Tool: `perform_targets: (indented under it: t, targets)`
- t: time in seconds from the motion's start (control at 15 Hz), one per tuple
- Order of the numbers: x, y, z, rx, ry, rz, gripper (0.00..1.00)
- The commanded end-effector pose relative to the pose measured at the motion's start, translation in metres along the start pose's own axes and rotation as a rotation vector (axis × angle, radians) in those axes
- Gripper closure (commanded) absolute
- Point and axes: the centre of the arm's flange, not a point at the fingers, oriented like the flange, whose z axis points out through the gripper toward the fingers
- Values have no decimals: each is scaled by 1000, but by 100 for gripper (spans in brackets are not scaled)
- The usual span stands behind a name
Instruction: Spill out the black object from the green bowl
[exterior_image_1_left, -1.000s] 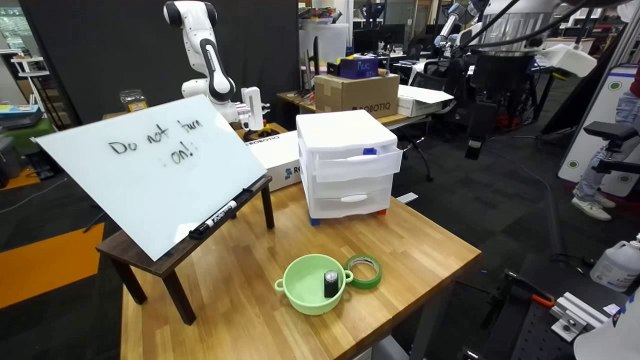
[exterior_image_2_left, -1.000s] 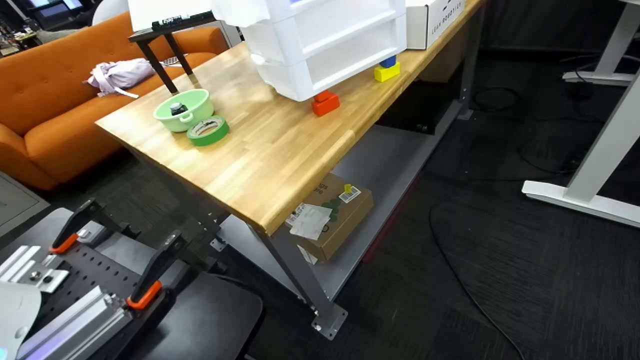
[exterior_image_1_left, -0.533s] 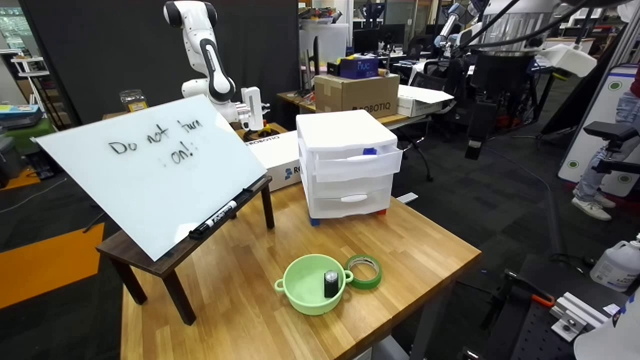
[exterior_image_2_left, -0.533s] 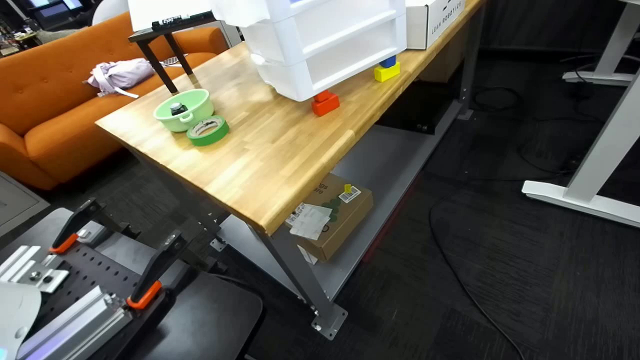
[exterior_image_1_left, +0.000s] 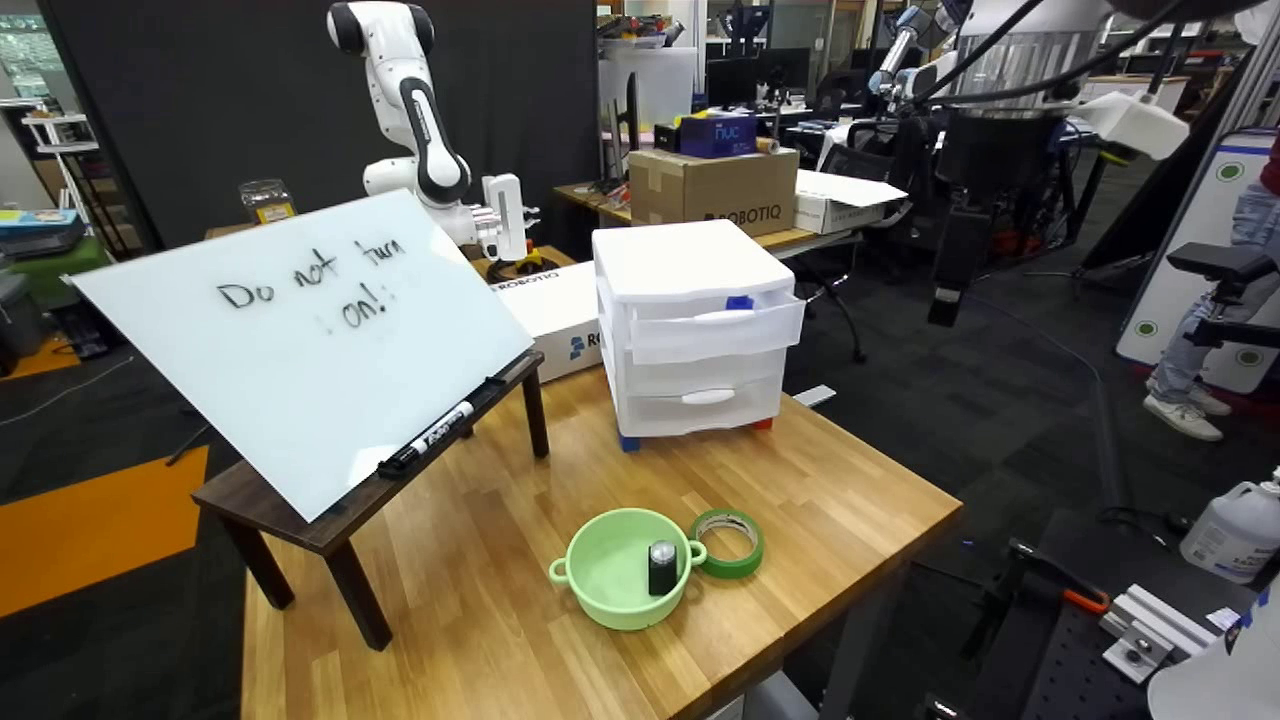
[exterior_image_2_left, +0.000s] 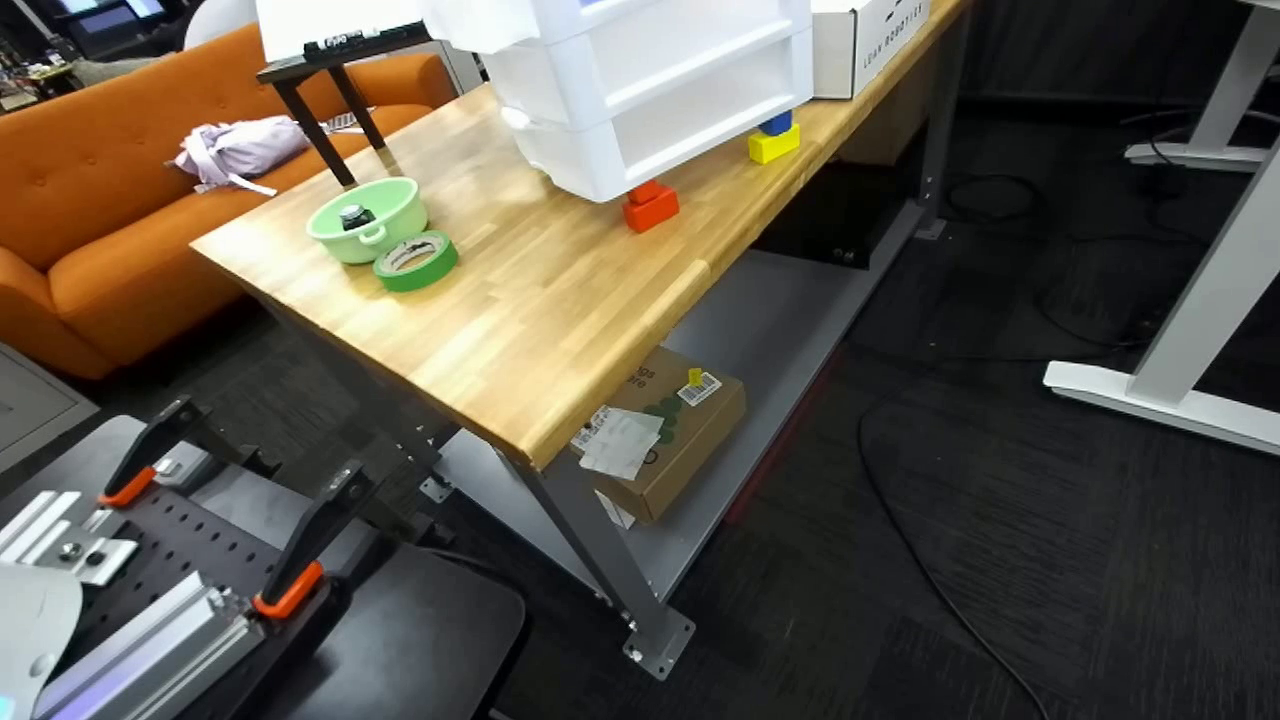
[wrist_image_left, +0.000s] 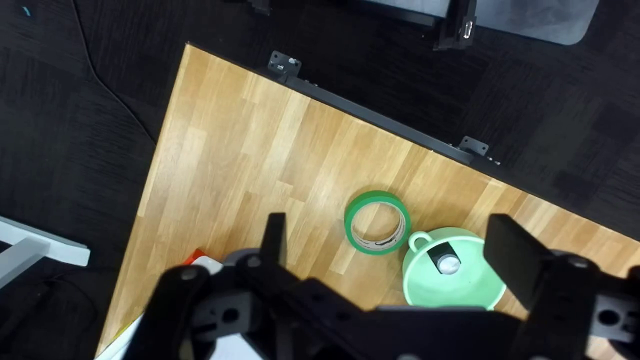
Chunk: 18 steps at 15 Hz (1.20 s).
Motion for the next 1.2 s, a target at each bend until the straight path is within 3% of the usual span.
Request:
perform_targets:
  t: [0.0,0.67,0.73,1.13]
  targets:
    - [13,-13,9,-5,-56,-53,0]
    - [65,-41,41,-36,-189,-144,0]
    - [48,-42,43,-22,-153,-130,0]
    - [50,-43,44,-22,-156,-131,0]
